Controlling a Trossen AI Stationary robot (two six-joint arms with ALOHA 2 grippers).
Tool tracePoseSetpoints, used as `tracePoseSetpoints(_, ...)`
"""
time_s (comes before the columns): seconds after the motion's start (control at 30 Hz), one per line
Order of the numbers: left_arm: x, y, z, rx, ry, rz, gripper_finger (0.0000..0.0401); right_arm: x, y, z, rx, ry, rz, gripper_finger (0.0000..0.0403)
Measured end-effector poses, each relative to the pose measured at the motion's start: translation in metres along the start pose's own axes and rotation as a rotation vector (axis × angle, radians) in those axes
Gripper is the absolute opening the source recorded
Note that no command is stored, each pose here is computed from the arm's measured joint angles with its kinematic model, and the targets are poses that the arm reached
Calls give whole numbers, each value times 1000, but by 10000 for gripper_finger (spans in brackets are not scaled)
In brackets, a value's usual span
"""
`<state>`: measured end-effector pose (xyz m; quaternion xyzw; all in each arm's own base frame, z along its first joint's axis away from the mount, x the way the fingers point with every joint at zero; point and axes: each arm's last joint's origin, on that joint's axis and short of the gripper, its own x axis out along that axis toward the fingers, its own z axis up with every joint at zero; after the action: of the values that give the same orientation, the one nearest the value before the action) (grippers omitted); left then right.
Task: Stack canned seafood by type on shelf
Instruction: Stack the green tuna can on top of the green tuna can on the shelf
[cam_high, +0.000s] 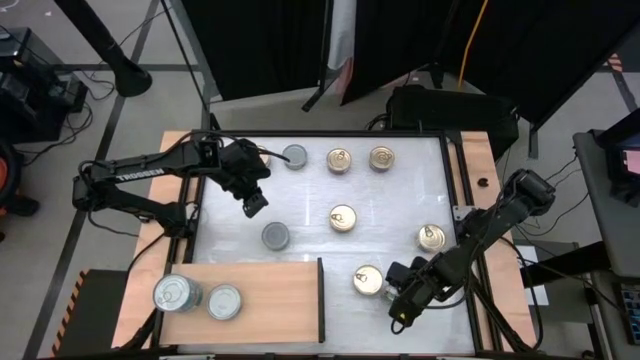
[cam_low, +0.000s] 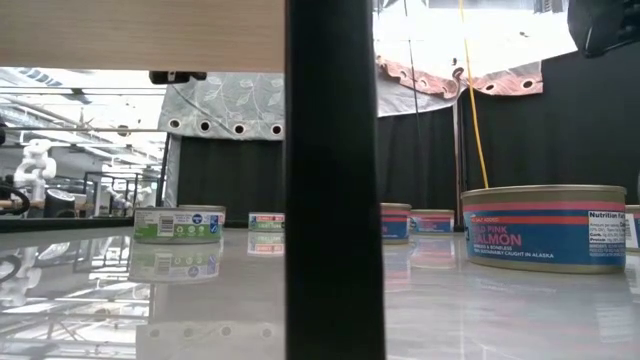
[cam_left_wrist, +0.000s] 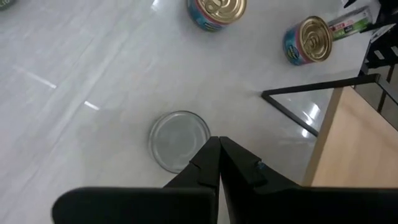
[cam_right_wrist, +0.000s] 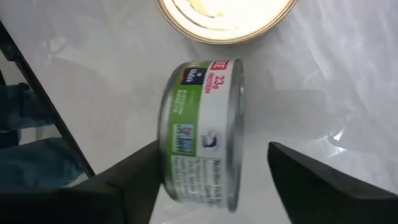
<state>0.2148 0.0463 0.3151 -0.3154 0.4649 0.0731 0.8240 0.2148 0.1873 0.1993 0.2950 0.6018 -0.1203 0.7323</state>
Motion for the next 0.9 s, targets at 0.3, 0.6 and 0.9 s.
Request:
tracePoseSetpoints(0.3,0,-2,5,24,-52,-8,12,-1,-1,2,-38,-29,-5,121)
tracePoseSetpoints(0.6,-8,-24,26,15,-225,-256,77,-62,5,5,-77,-42,164,116)
tracePoseSetpoints(0.9,-48,-92,45,260,-658,-552,247,-178,-10,41,-83,-378,392,129)
